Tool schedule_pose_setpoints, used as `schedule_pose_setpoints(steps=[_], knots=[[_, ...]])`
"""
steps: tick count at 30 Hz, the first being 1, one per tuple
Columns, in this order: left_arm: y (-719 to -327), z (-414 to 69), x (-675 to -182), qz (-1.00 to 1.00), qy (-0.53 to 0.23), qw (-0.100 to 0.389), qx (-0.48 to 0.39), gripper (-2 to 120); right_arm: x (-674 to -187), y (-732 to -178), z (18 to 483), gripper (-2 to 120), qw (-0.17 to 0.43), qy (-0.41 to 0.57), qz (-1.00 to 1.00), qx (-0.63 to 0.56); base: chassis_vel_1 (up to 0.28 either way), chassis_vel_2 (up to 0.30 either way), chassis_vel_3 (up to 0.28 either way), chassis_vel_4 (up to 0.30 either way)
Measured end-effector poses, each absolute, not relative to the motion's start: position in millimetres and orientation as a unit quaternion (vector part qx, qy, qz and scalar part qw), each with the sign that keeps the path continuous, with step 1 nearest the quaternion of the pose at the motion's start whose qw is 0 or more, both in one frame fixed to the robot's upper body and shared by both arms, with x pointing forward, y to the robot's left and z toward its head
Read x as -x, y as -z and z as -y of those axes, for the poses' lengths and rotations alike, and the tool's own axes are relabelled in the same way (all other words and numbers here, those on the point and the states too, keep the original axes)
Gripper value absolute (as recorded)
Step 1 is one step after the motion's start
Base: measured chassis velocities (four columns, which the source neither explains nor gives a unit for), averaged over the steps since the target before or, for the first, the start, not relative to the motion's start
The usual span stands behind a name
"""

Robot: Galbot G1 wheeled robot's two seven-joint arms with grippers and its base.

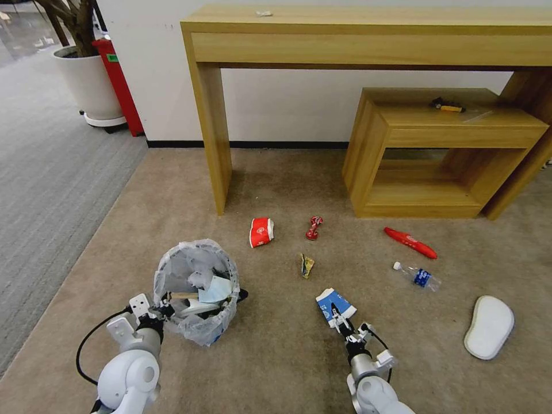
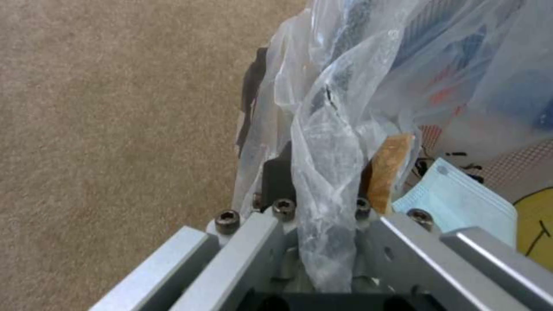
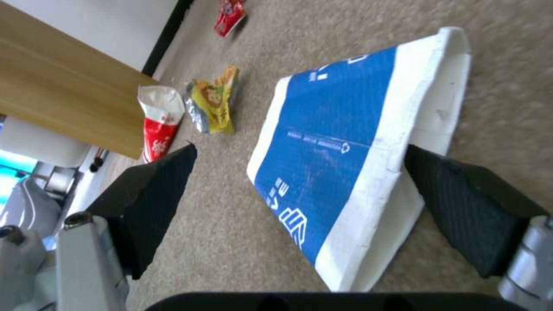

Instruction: Pick up the trash bin and place the garbage on the floor into it.

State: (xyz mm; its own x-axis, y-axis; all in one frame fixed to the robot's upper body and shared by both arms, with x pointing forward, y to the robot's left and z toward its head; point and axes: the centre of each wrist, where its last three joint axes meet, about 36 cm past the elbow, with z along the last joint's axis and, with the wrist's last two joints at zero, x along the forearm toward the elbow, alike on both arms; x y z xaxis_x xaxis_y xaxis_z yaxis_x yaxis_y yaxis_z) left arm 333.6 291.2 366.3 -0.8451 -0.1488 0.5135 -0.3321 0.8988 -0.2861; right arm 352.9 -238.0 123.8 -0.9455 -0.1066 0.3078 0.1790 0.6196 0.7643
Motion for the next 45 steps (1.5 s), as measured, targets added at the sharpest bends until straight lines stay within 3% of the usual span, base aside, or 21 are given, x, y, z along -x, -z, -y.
schedule_pose_setpoints(steps=[8, 13, 17, 26, 32, 35, 45], knots=[[-370.9, -290.1, -326.6, 0.943, -0.185, 0.246, -0.126, 0, -365.2, -122.8, 231.9, 89, 0.163, 0.430, 0.888, 0.014, 0.000, 0.000, 0.000, 0.000], [-373.5, -290.8, -323.0, 0.943, -0.185, 0.243, -0.128, 0, -372.4, -122.3, 229.4, 78, 0.161, 0.425, 0.891, 0.013, 0.000, 0.000, 0.000, 0.000], [-377.7, -291.3, -319.9, 0.945, -0.185, 0.238, -0.129, 0, -376.3, -121.5, 226.5, 58, 0.158, 0.415, 0.896, 0.008, 0.000, 0.000, 0.000, 0.000], [-378.1, -288.6, -317.1, 0.945, -0.187, 0.236, -0.130, 0, -377.2, -122.6, 228.3, 32, 0.153, 0.406, 0.901, 0.006, 0.000, 0.000, 0.000, 0.000], [-380.1, -286.5, -314.9, 0.945, -0.189, 0.233, -0.129, 0, -373.6, -119.5, 230.3, 5, 0.147, 0.389, 0.909, 0.003, 0.000, 0.000, 0.000, 0.000], [-381.0, -286.5, -314.9, 0.946, -0.189, 0.232, -0.128, 0, -371.6, -120.2, 231.7, 0, 0.143, 0.381, 0.913, -0.006, 0.000, 0.000, 0.000, 0.000], [-380.6, -286.7, -314.0, 0.946, -0.184, 0.231, -0.132, 0, -375.3, -152.1, 275.8, 0, 0.111, 0.329, 0.936, -0.064, 0.000, 0.000, 0.000, 0.000]])
